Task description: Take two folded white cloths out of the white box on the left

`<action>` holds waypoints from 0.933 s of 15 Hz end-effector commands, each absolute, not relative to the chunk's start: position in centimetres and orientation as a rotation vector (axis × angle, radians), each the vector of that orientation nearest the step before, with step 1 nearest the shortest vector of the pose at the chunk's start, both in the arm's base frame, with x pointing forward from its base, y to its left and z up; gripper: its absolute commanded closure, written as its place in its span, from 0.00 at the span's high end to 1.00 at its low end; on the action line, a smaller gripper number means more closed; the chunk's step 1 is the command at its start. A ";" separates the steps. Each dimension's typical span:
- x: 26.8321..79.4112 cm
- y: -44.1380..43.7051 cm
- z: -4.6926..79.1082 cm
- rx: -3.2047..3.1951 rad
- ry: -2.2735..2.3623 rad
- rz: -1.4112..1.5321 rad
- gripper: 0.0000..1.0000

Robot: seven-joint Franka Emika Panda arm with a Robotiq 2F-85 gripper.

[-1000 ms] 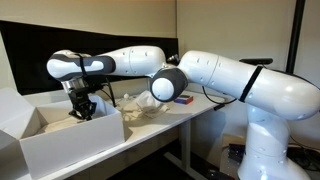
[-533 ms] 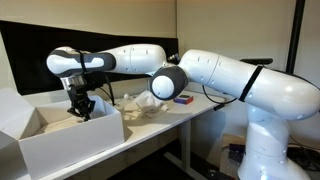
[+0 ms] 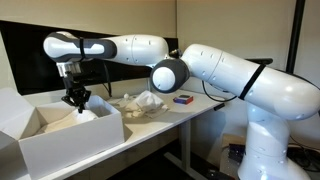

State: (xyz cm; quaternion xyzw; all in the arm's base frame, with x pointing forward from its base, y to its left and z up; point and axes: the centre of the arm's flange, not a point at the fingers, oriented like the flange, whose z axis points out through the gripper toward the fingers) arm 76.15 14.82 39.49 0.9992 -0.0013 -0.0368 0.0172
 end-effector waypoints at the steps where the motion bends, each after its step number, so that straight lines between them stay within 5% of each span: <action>1: 77.7 15.4 43.0 3.125 0.062 -0.112 0.10; 14: 76.5 16.2 50.7 3.158 0.185 0.001 0.12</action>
